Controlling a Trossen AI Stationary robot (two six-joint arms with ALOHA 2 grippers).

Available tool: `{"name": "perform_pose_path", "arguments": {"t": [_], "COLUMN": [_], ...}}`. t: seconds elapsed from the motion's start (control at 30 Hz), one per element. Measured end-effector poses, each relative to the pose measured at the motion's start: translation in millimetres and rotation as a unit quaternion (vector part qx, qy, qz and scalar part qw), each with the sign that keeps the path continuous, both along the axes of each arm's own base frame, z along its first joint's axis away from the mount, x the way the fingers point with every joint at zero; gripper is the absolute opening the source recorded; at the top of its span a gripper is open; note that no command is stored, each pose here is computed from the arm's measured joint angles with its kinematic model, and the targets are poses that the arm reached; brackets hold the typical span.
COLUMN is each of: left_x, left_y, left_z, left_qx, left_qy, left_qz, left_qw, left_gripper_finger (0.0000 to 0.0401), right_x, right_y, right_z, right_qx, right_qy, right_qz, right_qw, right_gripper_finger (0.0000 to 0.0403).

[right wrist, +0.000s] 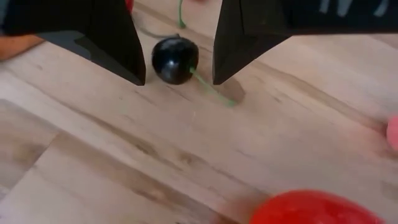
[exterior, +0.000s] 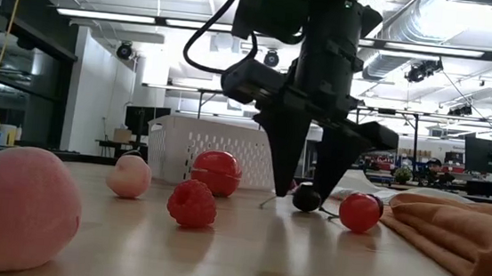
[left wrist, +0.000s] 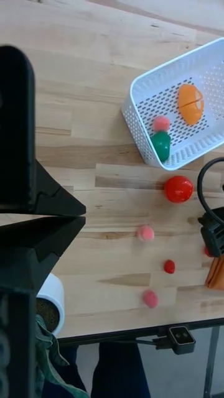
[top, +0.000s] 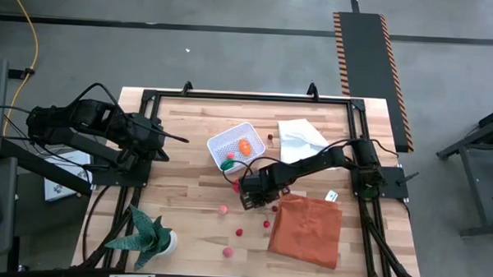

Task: Pick and placing Produce into tupperware
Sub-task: Put the black cherry in the basket

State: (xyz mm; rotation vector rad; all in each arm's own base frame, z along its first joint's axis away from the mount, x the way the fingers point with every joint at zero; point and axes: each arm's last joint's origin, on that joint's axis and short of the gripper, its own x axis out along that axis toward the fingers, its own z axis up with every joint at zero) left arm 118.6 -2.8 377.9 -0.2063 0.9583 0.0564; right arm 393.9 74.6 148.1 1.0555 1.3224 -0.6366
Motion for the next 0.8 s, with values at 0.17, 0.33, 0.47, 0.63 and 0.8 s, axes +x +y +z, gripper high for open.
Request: {"name": "perform_pose_path", "arguments": {"t": [0.17,0.33,0.47,0.63,0.8], "left_x": [0.0,0.0,0.0,0.1,0.0], "left_y": [-0.1,-0.1,-0.1,-0.1,-0.1], "left_z": [0.0,0.0,0.0,0.0,0.0], "left_qx": [-0.001,-0.001,-0.001,-0.001,-0.001], "left_qy": [0.0,0.0,0.0,0.0,0.0], "left_qz": [-0.001,-0.001,-0.001,-0.001,0.0], "left_qw": [1.0,1.0,1.0,1.0,1.0], "left_gripper_finger": [0.0003,0.0003,0.0003,0.0003,0.0003], "right_x": [-0.2,-0.2,-0.2,-0.4,-1.2], "right_y": [0.4,0.6,-0.4,-0.4,-0.4], "right_z": [0.0,0.0,0.0,-0.1,-0.2], "right_qx": [0.004,0.003,0.003,0.003,0.004], "right_qy": [0.001,0.0,0.001,0.002,0.006], "right_qz": [0.002,0.009,0.008,0.008,0.008], "right_qw": [1.0,1.0,1.0,1.0,1.0], "right_gripper_finger": [0.0177,0.0177,0.0176,0.0176,0.0176]}}
